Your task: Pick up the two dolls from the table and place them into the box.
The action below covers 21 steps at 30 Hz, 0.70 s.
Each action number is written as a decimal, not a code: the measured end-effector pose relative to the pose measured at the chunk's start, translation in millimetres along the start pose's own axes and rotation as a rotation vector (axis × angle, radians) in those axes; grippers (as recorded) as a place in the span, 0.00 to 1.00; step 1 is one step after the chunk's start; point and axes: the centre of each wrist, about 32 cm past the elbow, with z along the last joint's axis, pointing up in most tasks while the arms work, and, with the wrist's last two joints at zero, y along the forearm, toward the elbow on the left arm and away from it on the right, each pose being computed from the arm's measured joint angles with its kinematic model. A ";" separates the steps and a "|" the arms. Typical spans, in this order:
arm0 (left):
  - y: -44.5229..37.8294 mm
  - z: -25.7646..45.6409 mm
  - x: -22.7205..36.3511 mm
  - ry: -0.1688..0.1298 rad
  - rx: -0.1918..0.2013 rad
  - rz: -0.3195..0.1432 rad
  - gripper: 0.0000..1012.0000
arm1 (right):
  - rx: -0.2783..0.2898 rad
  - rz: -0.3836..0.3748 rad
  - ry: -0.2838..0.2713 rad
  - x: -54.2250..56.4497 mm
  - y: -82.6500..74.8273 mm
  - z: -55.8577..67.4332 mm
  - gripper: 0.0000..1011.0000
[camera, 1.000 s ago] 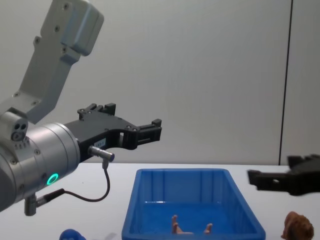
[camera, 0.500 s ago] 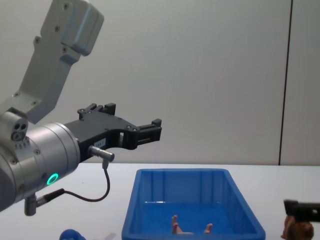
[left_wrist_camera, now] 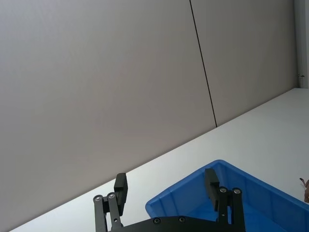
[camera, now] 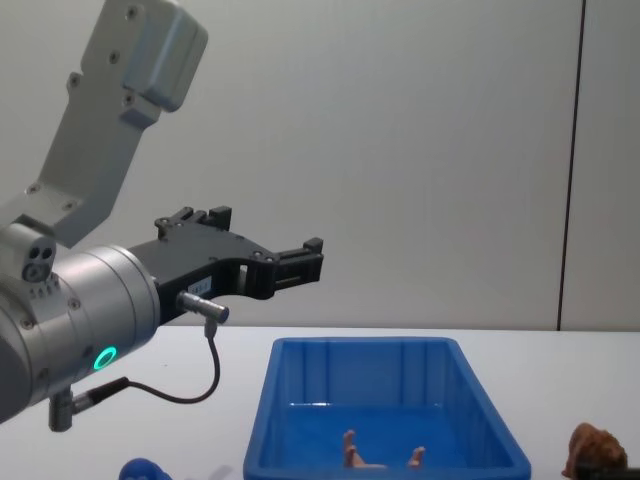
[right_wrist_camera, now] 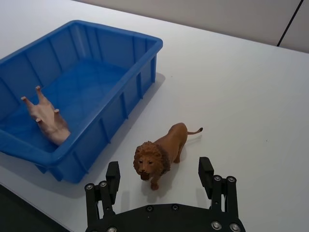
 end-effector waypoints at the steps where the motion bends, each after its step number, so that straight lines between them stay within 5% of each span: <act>1: 0.0 0.0 0.0 0.000 0.000 0.000 0.99 | -0.003 0.000 0.000 -0.1 0.7 -0.6 0.99; 13: 0.0 0.0 0.0 0.000 0.000 0.000 0.99 | -0.026 -0.014 0.019 -2.9 12.1 -5.3 0.99; 21: 0.0 0.0 0.0 0.000 0.000 0.000 0.99 | -0.028 -0.031 0.032 -3.8 18.0 -5.7 0.80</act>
